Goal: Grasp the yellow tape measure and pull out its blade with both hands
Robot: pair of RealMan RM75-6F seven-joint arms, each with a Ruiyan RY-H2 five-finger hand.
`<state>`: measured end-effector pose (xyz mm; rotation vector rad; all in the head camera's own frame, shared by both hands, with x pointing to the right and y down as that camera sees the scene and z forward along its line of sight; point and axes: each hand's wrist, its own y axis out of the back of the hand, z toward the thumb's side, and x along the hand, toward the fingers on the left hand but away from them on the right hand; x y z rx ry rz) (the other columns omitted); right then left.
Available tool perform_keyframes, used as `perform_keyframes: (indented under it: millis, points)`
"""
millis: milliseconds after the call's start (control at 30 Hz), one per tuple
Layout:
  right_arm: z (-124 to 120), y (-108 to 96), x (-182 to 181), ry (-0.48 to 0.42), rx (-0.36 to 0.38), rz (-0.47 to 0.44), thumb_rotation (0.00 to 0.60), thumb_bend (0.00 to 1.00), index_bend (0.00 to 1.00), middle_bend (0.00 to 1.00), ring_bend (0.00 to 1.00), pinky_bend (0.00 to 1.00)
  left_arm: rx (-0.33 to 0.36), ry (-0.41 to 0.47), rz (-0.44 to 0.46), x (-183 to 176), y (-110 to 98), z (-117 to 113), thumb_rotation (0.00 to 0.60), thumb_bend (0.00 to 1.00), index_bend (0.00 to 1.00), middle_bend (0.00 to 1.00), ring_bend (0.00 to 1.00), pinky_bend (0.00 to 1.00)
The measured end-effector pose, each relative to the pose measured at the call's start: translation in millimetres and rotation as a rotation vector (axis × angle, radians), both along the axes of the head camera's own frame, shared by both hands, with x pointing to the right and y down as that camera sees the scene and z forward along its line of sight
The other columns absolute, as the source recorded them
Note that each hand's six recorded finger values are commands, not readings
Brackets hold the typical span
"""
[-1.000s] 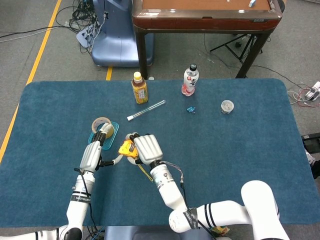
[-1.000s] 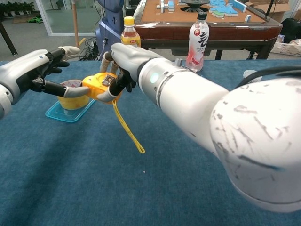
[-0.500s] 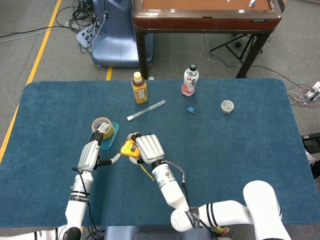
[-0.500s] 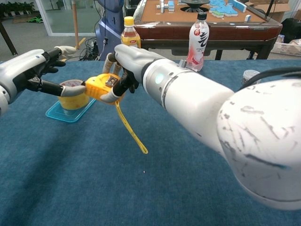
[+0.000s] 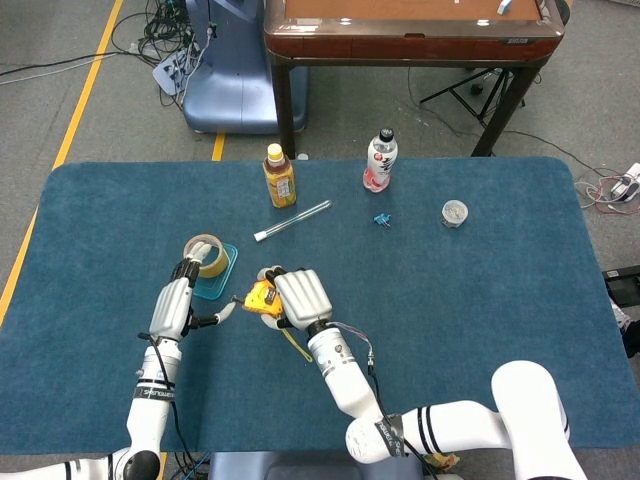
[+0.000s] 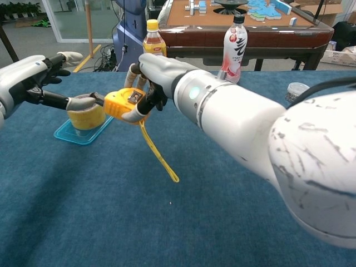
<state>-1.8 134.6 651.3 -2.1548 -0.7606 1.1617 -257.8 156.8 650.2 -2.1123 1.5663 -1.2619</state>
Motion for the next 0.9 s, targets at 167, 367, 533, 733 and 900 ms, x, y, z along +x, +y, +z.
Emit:
perform_keyframes:
  millis: [167,367,533,733,900]
  points:
    - [-0.4,0.3,1.1,0.001,-0.005,0.000,0.600,0.77,0.71,0.72,0.66,0.40,0.000,-0.005,-0.010,-3.1,-1.2,-0.7,0.600,0.21,0.00,0.00,0.00,0.00]
    - [-1.4,0.6,1.6,0.003,-0.006,-0.003,0.600,0.77,0.71,0.72,0.66,0.40,-0.003,-0.009,-0.023,-7.5,-2.5,-0.1,0.600,0.21,0.00,0.00,0.00,0.00]
    - [-1.9,0.8,2.4,0.006,-0.007,-0.002,0.600,0.77,0.71,0.72,0.66,0.40,-0.005,-0.016,-0.035,-13.1,-4.1,0.3,0.600,0.21,0.00,0.00,0.00,0.00]
    - [-1.0,0.8,3.1,0.010,-0.010,-0.003,0.600,0.77,0.71,0.72,0.66,0.40,-0.010,-0.010,-0.055,-19.8,-5.4,0.5,0.600,0.21,0.02,0.00,0.00,0.00]
    - [-0.5,1.0,2.9,0.012,-0.012,-0.004,0.600,0.77,0.71,0.72,0.66,0.40,-0.009,-0.002,-0.061,-21.7,-5.5,0.6,0.600,0.21,0.13,0.00,0.00,0.00]
